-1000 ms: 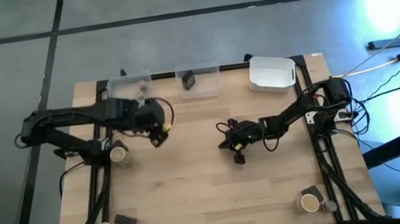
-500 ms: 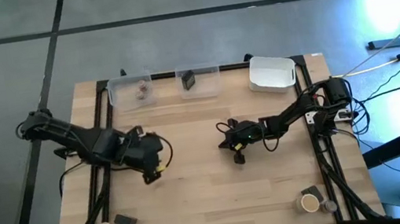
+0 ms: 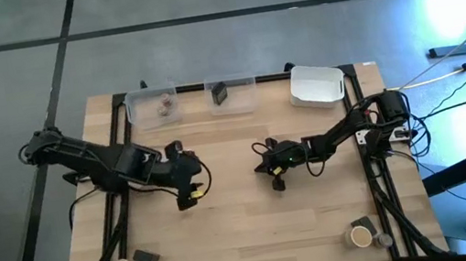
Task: Sort spices by type
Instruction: Put the bottom left black seasoning can into the middle transparent bin
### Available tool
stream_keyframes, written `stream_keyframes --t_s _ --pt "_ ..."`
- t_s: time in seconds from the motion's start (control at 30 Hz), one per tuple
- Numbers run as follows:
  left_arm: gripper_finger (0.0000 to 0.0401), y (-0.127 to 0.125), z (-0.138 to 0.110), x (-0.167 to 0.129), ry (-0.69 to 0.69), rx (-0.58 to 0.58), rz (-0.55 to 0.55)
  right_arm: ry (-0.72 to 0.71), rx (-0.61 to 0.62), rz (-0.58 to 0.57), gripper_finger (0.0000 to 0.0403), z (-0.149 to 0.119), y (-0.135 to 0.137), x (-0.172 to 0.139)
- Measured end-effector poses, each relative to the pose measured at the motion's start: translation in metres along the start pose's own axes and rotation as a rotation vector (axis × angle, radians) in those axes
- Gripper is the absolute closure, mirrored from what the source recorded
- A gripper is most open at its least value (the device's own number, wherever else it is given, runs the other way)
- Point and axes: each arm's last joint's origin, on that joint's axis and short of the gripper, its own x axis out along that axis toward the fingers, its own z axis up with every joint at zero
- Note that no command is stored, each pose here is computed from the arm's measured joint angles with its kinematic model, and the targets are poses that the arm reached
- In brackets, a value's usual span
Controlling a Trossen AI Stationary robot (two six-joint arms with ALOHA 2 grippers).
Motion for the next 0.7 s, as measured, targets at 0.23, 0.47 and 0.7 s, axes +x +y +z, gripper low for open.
stream_keyframes --t_s 0.23,0.47,0.7 --pt "0.0116 -0.02 -0.009 0.013 0.155 -0.009 -0.137 0.003 -0.012 -0.002 0.0391 0.0 0.0 0.0" --pt "0.0122 -0.054 -0.038 0.005 0.294 0.057 -0.154 0.004 -0.038 -0.005 0.0391 0.0 0.0 0.0" --pt "0.0122 -0.081 -0.064 -0.012 0.345 0.03 -0.162 0.009 -0.067 -0.009 0.0391 -0.001 0.0 0.0"
